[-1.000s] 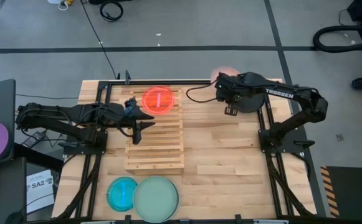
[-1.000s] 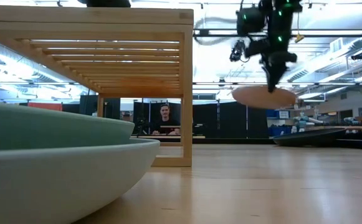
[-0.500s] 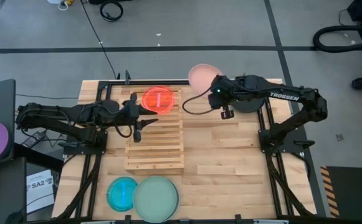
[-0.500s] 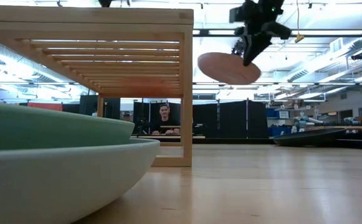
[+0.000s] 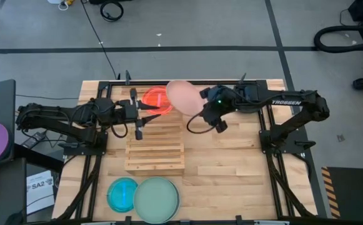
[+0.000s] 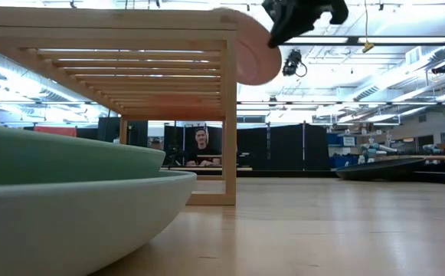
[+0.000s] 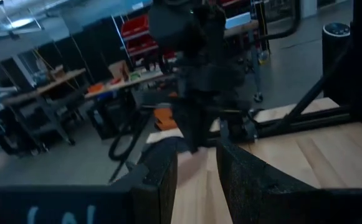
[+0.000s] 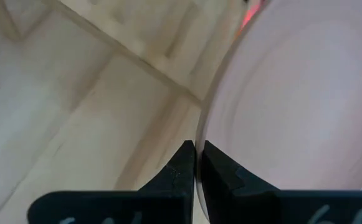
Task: Place and stack plates onto a shelf
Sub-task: Put the light brown plate on the shelf
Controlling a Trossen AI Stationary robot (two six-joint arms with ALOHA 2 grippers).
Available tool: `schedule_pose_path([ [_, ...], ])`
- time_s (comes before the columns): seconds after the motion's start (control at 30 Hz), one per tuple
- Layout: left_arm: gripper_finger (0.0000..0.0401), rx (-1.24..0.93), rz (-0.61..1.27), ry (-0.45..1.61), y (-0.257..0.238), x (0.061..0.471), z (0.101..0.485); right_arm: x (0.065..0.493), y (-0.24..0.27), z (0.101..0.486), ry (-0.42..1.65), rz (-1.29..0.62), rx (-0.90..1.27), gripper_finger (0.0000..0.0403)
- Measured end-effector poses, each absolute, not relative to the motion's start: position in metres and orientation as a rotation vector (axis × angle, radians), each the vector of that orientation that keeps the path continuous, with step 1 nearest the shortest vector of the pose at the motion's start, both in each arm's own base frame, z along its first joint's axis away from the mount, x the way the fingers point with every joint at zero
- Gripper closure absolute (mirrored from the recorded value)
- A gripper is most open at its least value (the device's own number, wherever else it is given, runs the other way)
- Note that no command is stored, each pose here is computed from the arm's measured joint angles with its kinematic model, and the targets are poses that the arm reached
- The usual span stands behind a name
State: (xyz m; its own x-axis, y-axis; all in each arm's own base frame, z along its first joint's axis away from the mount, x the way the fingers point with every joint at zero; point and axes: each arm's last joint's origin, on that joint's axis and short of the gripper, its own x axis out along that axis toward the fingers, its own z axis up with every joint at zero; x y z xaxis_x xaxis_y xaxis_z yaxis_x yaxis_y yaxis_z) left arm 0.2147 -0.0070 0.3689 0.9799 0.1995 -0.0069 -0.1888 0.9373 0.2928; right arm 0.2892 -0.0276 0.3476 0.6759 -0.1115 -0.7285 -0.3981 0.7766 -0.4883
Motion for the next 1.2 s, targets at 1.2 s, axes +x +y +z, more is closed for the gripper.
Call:
schedule_pose_path([
  [1.2, 0.0284, 0.154, -0.198, 0.45, -0.005, 0.254, 0.369, 0.299, 0.034, 0.336, 0.778, 0.436, -0.883, 0.038],
])
